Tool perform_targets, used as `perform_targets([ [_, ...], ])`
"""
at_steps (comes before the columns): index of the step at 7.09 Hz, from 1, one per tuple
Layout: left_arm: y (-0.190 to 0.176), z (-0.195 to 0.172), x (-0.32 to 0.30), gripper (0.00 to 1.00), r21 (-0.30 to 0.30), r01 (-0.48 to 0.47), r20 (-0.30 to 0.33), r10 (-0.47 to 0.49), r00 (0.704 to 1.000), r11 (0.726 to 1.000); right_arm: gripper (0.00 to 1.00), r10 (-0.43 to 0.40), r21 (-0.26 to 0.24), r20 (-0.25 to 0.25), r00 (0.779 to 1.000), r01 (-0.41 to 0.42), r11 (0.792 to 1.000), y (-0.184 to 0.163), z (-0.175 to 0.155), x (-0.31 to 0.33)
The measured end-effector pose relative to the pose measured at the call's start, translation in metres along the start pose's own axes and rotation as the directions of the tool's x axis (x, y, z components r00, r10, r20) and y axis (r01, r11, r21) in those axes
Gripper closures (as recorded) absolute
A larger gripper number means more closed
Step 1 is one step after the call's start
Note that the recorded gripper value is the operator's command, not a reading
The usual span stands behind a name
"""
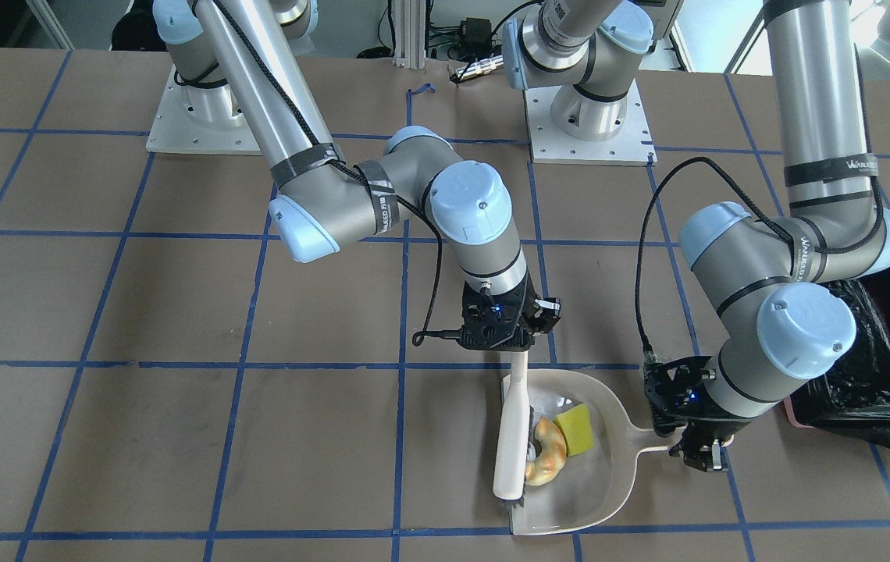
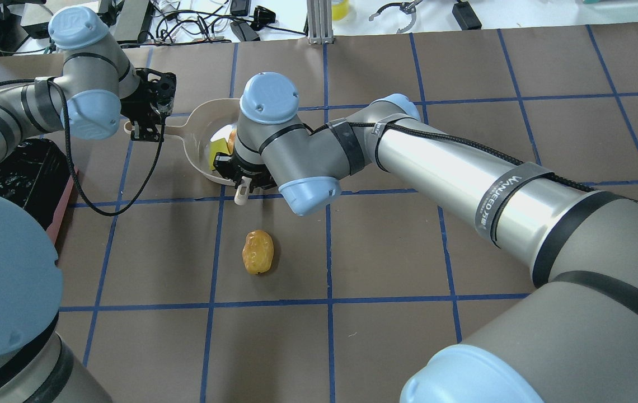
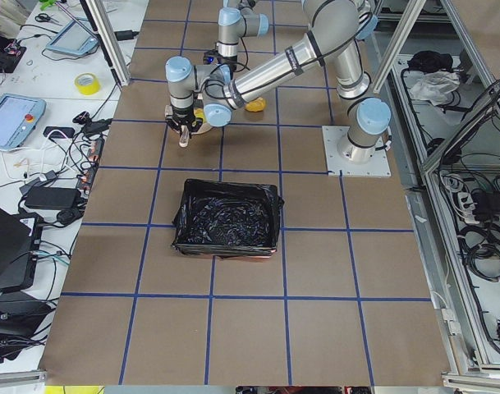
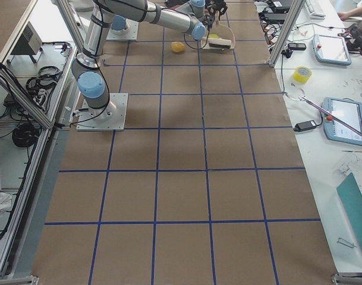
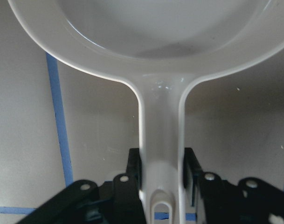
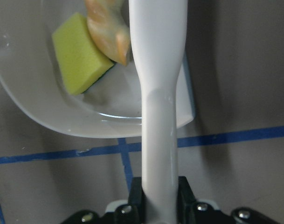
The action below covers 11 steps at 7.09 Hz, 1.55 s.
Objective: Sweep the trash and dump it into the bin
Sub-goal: 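Sweep the sponge and croissant into the dustpan with the right gripper's brush, then sweep the potato into the dustpan with the brush while the left gripper angles the dustpan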
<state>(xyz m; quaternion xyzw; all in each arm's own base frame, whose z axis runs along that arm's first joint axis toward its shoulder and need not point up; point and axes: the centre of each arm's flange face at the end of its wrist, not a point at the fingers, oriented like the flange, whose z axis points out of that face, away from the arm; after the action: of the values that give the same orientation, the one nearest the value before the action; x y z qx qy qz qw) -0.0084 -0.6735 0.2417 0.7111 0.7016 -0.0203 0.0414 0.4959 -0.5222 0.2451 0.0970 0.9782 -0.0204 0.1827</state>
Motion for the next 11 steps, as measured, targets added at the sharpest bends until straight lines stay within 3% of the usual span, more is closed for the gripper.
perform_targets([
  [2,0.0,-0.003,0.001,1.0,-0.001,-0.001,0.003,0.001,1.0,1.0,1.0,0.021,-0.022,0.023,1.0,-0.021,1.0,0.018,-0.005,-0.022],
  [3,0.0,-0.006,0.002,1.0,-0.001,-0.003,0.004,0.003,1.0,1.0,1.0,0.018,-0.018,-0.005,1.0,-0.018,1.0,0.02,-0.01,-0.021],
  [5,0.002,-0.018,0.008,1.0,-0.003,-0.011,0.012,0.011,1.0,1.0,1.0,-0.008,-0.007,-0.119,0.993,0.007,1.0,0.017,-0.039,-0.005],
  [7,0.02,-0.03,0.032,1.0,-0.007,-0.06,0.004,0.06,0.998,0.998,1.0,0.004,-0.028,-0.207,0.978,-0.01,1.0,0.016,-0.098,0.018],
  [9,0.035,-0.033,0.089,1.0,0.006,-0.071,-0.036,0.071,0.997,0.997,1.0,0.032,-0.048,-0.251,0.968,-0.045,0.998,0.041,-0.144,0.049],
  [11,0.026,-0.022,0.158,1.0,0.011,-0.061,-0.057,0.061,0.996,0.998,1.0,0.056,-0.065,-0.269,0.961,-0.076,0.995,0.098,-0.16,0.089],
])
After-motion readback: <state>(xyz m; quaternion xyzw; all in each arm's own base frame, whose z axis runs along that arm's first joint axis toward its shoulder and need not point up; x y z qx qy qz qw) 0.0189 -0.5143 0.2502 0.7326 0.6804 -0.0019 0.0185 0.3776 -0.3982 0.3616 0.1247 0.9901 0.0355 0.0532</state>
